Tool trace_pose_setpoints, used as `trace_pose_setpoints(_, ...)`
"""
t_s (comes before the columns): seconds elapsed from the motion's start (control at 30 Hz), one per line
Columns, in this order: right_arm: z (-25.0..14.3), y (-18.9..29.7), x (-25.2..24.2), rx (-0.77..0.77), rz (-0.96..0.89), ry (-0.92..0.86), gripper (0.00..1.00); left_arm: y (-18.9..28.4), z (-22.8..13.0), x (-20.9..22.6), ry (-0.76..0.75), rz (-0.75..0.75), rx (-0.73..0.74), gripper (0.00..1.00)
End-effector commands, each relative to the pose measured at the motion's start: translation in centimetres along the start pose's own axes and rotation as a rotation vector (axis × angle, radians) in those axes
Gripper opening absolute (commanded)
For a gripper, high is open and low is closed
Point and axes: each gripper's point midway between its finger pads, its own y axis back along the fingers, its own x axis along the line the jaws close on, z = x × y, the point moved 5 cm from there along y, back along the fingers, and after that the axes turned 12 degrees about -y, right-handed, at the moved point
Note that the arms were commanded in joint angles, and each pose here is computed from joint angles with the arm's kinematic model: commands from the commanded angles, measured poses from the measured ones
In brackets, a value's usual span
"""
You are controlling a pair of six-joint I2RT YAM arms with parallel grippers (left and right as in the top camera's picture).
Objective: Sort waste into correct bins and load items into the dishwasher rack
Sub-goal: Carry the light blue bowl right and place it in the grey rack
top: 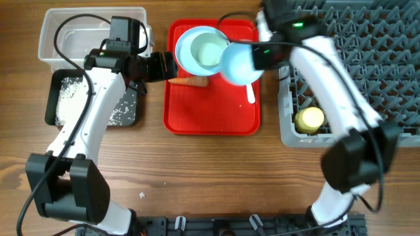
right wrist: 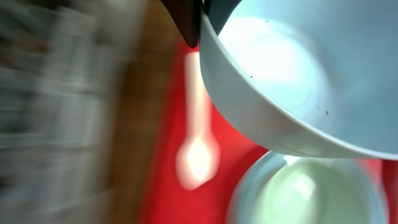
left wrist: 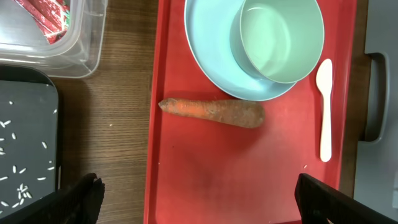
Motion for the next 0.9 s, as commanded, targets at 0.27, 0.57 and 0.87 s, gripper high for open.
trace_pose_setpoints(0.27, 9.3, 6.9, -11.8, -0.619, -0.739, -0.220, 0.04, -0.1, 0.1, 0.4, 0.003, 0.019, -0.003, 1.00)
trace_pose_setpoints(0.57, 14.9, 5.0, -11.6, -0.678, -1.041, 0.112, 0.04, -0.1, 0.1, 0.4, 0.003, 0.019, -0.003, 1.00)
trace_pose_setpoints(0.87, 17.2, -2.5, -11.8, -0.684, -1.124, 0.226, 0.04, -0.1, 0.1, 0.4, 0.003, 0.019, -0.003, 1.00)
